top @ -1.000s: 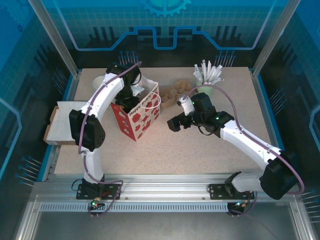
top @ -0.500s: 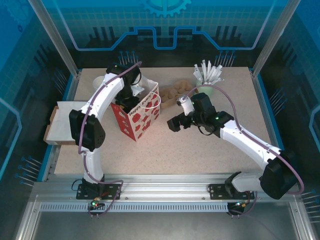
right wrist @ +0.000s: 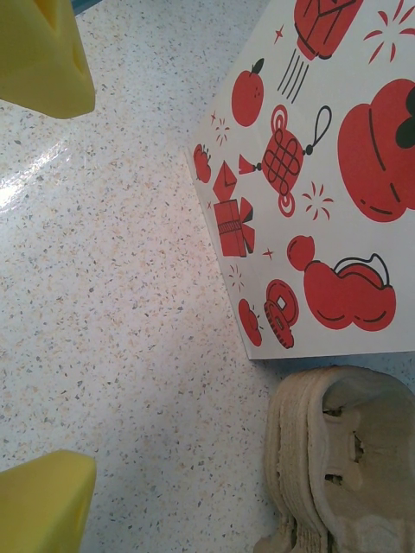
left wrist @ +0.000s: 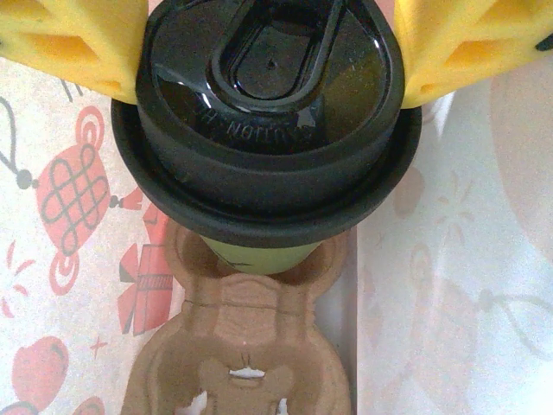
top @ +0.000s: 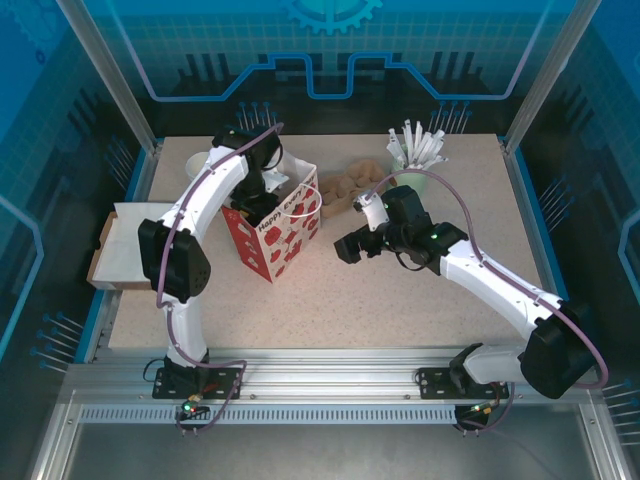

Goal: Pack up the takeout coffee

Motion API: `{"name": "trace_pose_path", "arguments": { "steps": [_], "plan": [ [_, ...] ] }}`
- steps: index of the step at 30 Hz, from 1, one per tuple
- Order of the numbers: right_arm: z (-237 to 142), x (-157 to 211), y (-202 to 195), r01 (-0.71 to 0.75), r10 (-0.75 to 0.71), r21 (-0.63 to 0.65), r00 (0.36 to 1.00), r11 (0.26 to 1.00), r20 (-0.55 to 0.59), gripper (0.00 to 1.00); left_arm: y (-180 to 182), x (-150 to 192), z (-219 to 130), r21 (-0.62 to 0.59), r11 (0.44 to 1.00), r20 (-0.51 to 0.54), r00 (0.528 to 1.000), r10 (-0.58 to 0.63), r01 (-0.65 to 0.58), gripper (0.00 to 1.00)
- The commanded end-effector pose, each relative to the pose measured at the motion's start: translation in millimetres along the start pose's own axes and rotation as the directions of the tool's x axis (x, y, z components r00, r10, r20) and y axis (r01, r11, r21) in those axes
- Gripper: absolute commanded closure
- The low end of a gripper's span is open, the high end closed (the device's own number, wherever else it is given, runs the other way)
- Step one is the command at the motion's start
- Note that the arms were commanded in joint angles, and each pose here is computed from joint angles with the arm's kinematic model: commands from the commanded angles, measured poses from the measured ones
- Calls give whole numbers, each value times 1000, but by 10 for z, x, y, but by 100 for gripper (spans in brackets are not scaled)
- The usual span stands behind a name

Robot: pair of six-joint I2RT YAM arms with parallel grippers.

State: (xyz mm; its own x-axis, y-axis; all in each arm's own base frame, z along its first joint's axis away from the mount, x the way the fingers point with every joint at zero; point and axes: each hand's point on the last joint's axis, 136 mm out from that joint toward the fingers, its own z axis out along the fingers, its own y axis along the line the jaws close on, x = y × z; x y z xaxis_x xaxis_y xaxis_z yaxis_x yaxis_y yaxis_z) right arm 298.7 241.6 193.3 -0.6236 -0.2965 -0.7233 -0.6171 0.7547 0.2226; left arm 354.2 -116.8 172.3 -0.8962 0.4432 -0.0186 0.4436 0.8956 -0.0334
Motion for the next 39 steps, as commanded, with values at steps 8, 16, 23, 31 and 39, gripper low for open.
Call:
{"name": "trace_pose_path", "arguments": {
  "steps": [8,16,23,31,39],
  "plan": [
    [-10,-51,51,24,-24,0,1000,1000,1,0,-4,66,66,30,999,-38,999,17,-16,61],
    [-4,-50,55,25,-25,-2,1000,1000,-1,0,24,71,141,25,1000,-57,998,12,-10,61],
    [-7,-65,63,28,-28,-3,1000,1000,-1,0,26,54,207,29,1000,-68,998,8,-6,61],
    [23,-63,82,30,-30,-10,1000,1000,-8,0,7,51,261,44,999,-80,997,11,-8,61],
    [24,-54,80,32,-32,-6,999,999,-8,0,-11,45,323,59,998,-91,996,12,-7,61]
  ]
}}
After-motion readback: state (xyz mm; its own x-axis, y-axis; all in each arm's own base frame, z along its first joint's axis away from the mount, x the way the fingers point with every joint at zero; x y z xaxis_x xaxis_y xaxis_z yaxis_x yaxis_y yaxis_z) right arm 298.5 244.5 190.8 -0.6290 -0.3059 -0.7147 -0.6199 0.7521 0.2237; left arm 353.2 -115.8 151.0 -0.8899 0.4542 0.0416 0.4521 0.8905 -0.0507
